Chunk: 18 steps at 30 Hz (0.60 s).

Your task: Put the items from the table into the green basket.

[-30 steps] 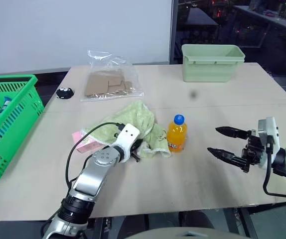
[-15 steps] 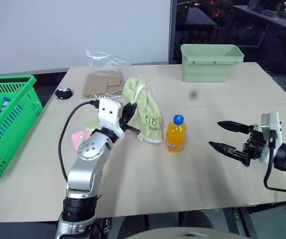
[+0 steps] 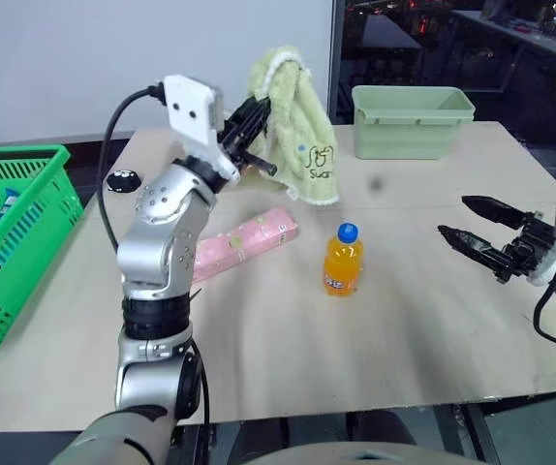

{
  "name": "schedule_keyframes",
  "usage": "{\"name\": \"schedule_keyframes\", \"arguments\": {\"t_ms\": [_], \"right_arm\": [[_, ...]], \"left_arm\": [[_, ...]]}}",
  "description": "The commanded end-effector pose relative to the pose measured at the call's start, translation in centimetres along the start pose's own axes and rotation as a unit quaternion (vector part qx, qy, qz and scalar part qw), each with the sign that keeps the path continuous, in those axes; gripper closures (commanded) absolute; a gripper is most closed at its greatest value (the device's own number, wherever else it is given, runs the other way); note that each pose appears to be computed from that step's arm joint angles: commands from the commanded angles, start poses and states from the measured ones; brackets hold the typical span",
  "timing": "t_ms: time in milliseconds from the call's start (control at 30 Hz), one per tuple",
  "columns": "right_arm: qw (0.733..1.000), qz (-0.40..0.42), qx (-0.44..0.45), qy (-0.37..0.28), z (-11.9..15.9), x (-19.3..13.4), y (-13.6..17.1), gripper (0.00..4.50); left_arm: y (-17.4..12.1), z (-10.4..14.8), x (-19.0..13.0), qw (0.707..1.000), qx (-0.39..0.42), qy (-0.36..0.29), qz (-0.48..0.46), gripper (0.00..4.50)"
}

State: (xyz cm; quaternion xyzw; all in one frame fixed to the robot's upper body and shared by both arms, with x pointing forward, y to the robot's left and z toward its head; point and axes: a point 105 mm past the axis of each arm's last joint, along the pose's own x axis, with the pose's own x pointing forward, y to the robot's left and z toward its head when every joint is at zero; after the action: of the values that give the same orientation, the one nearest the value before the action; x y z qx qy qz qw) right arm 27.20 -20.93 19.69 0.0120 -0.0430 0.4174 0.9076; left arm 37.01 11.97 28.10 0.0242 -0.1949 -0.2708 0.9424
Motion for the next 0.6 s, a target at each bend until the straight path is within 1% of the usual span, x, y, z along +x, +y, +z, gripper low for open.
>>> {"name": "schedule_keyframes", "arguments": {"t_ms": [33,133,233,333,400,500,600], "right_arm": [[0.999,-0.028,-0.034,-0.016,1.5,-0.9,-0.3,0.00],[0.993,-0.100,-0.059,-0.001,1.4,-3.1,-1.9,0.00],[0.987,-0.150,-0.062,0.016,1.1,-5.8,-2.7,0.00],[0.982,-0.175,-0.062,0.023,1.0,-7.5,-2.2,0.00],[0.980,-0.187,-0.064,0.023,1.1,-8.0,-1.9,0.00],[0.975,-0.212,-0.068,0.021,1.3,-8.9,-1.3,0.00],[0.970,-0.231,-0.069,0.022,1.3,-9.6,-0.5,0.00]], "left_arm": [[-1.0,1.3,2.4,0.999,0.011,-0.027,-0.039,4.47],[-4.2,0.8,5.3,0.992,0.005,-0.022,-0.122,4.47],[-6.5,-0.3,7.2,0.983,0.010,-0.015,-0.182,4.47],[-8.2,-0.5,8.9,0.977,0.000,-0.022,-0.214,4.47],[-9.1,-0.4,9.5,0.973,-0.005,-0.027,-0.231,4.47],[-11.2,-0.6,10.4,0.963,-0.006,-0.027,-0.267,4.47],[-12.6,-0.4,11.3,0.960,-0.007,-0.031,-0.279,4.47]]}}
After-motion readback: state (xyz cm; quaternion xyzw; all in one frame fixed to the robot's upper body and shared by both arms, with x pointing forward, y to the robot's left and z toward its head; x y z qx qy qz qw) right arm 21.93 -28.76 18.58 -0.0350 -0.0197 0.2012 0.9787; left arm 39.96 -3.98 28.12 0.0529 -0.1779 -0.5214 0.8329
